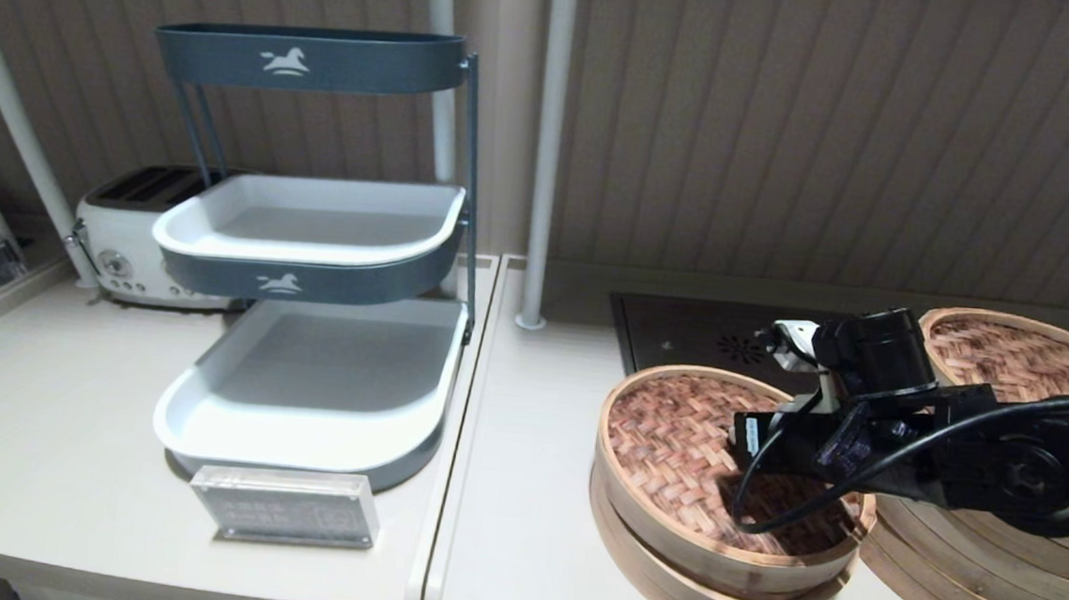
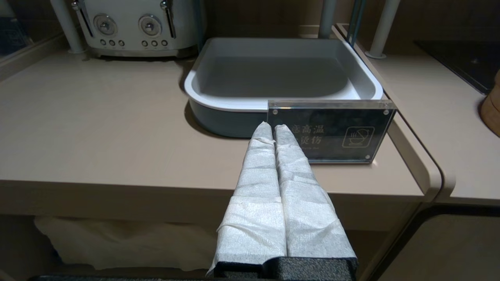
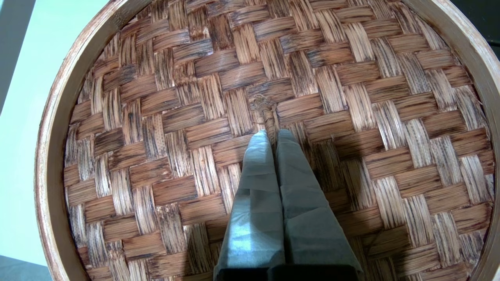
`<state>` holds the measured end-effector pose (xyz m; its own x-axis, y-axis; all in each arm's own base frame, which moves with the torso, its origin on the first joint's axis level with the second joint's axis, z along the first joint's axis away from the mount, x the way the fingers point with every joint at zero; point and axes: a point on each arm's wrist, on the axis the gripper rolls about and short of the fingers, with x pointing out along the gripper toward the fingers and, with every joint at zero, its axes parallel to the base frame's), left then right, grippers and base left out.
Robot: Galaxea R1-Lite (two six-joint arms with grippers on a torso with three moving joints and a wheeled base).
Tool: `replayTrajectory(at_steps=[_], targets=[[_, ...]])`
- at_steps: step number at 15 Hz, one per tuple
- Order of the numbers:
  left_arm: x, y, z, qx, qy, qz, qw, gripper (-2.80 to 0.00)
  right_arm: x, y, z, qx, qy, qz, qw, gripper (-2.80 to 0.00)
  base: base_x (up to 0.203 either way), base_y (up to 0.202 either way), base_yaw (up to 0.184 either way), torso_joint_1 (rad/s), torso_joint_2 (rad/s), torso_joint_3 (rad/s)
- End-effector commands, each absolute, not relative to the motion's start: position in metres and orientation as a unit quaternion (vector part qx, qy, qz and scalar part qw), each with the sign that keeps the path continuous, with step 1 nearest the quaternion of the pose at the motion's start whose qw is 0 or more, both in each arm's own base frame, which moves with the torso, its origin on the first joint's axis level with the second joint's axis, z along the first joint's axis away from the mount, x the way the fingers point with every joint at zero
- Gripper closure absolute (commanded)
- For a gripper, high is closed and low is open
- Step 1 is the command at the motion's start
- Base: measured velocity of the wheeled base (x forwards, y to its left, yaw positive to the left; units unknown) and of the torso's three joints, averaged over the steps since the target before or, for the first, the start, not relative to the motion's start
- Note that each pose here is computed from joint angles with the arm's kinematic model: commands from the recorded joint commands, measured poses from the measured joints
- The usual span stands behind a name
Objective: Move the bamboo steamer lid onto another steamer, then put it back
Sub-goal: Put the steamer
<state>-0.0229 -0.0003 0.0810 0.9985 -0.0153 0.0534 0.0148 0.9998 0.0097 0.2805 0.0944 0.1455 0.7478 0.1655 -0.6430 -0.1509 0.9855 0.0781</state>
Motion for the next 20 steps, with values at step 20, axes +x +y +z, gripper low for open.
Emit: replayTrajectory(at_steps=[20], targets=[[-0.021,0.000,0.073,0.005,-0.014,-0.008,1.000,0.00,0.276,0.092,0.158,0.023,0.296,0.089,0.951,0.00,0.000,0.000,0.000,0.000,0.00,0.000]])
